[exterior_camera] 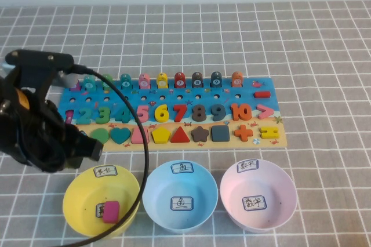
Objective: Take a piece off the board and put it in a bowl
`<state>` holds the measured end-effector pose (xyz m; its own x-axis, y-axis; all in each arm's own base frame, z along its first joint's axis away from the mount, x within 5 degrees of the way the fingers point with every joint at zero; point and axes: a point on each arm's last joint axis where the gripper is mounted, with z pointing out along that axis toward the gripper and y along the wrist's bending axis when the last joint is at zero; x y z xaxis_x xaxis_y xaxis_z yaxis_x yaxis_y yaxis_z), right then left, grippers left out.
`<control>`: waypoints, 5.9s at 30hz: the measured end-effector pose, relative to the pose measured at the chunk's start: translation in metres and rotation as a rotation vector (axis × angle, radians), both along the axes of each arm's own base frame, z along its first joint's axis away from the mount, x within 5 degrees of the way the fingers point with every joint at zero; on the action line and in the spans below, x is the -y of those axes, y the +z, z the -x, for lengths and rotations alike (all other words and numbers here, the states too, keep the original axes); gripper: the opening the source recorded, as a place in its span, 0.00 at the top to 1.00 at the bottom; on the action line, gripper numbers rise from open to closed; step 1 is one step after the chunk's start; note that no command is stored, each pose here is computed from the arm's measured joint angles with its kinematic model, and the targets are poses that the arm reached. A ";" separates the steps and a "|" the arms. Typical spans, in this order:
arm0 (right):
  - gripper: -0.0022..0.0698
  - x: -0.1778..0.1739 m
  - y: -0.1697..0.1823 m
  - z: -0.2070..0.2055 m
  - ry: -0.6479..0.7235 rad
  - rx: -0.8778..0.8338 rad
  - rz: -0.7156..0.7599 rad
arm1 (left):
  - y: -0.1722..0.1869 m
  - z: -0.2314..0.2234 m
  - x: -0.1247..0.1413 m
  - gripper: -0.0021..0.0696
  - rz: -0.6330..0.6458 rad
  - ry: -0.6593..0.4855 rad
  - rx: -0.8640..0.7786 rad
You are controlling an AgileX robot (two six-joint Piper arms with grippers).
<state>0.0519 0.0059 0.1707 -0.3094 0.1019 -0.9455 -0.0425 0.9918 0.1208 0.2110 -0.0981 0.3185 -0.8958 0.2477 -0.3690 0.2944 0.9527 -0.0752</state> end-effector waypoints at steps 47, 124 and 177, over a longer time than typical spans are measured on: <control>1.00 0.000 0.000 0.000 0.000 0.000 0.000 | -0.075 -0.040 0.213 0.88 -0.085 -0.475 -0.206; 1.00 0.000 0.000 0.000 0.000 0.000 0.000 | -0.130 -0.042 0.244 0.85 -0.224 -0.688 -0.132; 1.00 0.000 0.000 0.000 0.000 0.000 0.000 | -0.015 0.054 0.072 0.97 -0.098 -0.276 0.244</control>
